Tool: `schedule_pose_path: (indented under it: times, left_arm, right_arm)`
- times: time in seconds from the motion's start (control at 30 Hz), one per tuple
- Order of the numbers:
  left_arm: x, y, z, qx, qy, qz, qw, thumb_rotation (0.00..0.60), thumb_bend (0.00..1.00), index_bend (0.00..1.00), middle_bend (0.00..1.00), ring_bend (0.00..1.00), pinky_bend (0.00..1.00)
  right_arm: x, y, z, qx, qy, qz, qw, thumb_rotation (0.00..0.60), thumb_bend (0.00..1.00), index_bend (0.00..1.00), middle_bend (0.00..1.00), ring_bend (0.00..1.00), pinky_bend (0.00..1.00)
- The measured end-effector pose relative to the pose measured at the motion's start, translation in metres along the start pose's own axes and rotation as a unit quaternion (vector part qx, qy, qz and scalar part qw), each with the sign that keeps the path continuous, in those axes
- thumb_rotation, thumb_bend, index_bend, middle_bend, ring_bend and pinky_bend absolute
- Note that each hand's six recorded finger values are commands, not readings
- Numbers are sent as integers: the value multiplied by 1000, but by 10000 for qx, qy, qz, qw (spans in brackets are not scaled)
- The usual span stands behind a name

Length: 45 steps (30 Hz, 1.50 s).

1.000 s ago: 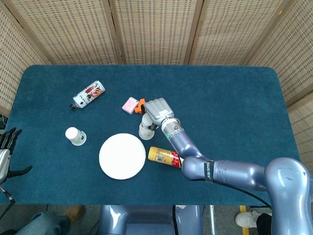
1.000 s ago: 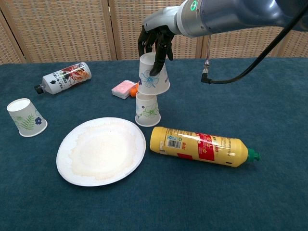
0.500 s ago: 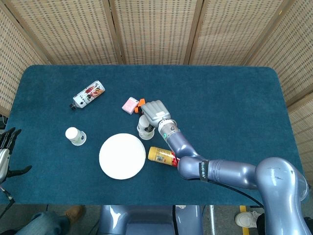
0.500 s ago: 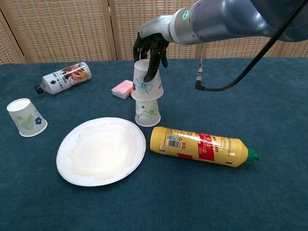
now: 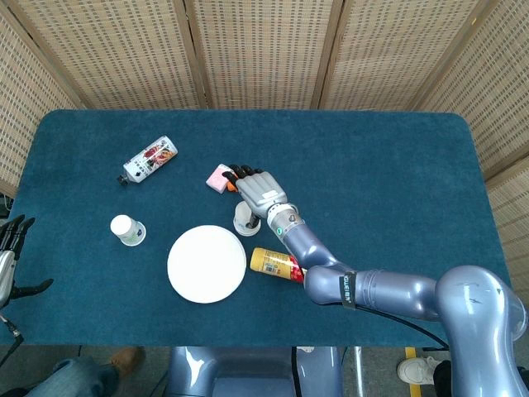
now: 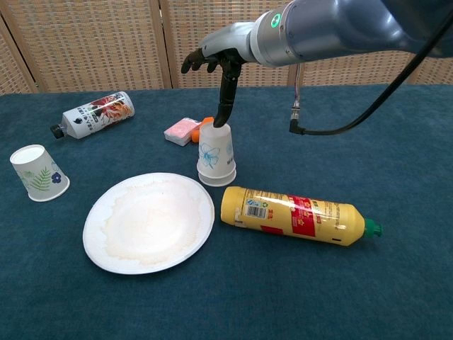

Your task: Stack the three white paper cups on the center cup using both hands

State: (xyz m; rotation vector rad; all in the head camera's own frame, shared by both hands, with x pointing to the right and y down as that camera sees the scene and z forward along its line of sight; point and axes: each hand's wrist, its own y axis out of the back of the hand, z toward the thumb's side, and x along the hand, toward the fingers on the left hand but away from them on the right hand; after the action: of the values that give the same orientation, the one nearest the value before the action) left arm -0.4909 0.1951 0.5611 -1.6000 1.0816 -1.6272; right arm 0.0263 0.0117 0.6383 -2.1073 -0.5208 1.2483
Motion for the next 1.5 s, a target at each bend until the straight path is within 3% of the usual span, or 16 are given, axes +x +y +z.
schedule_pose_path:
  times: [0.27,0.37,0.57,0.77,0.9,1.0,1.2,1.3,1.5]
  left_arm:
    - [2,-2,0,56,-13,12,10000,600,0,0,0,0,0]
    - [6,-3,3,128,-62,31,9999,600,0,0,0,0,0]
    - [20,-6,15,606,-408,168,9972,600,0,0,0,0,0]
    - [43,-7,30,1074,-859,312,9900,600,0,0,0,0,0]
    - [62,-17,42,1401,-1250,150,9821,600,0,0,0,0,0]
    - [75,-26,52,1563,-1488,29,9764,600,0,0,0,0,0]
    - [91,-36,65,1820,-1663,-16,9691,600,0,0,0,0,19]
    - [100,-42,72,1887,-1771,-137,9658,600,0,17,1,10,123]
    - [121,-53,91,1794,-2108,-402,9601,600,0,172,124,181,288]
  right_arm:
    - [15,10,-19,371,3,-235,9990,600,0,79,52,4,115]
    - [24,15,-34,743,76,-523,9958,600,0,82,55,4,109]
    - [60,20,-84,1543,326,-1278,9792,600,0,69,38,2,81]
    - [138,0,-167,1711,210,-1801,9684,600,0,51,2,0,27]
    - [205,-22,-217,1679,-211,-1993,9652,600,0,22,0,0,14]
    - [244,-39,-238,1600,-569,-1981,9654,600,0,19,0,0,15]
    - [282,-62,-243,1354,-1003,-1927,9667,600,0,26,0,0,17]
    - [294,-70,-240,1275,-1146,-1966,9654,600,0,44,0,0,17]
    - [310,-76,-240,1197,-1329,-2111,9610,600,0,48,0,0,20]
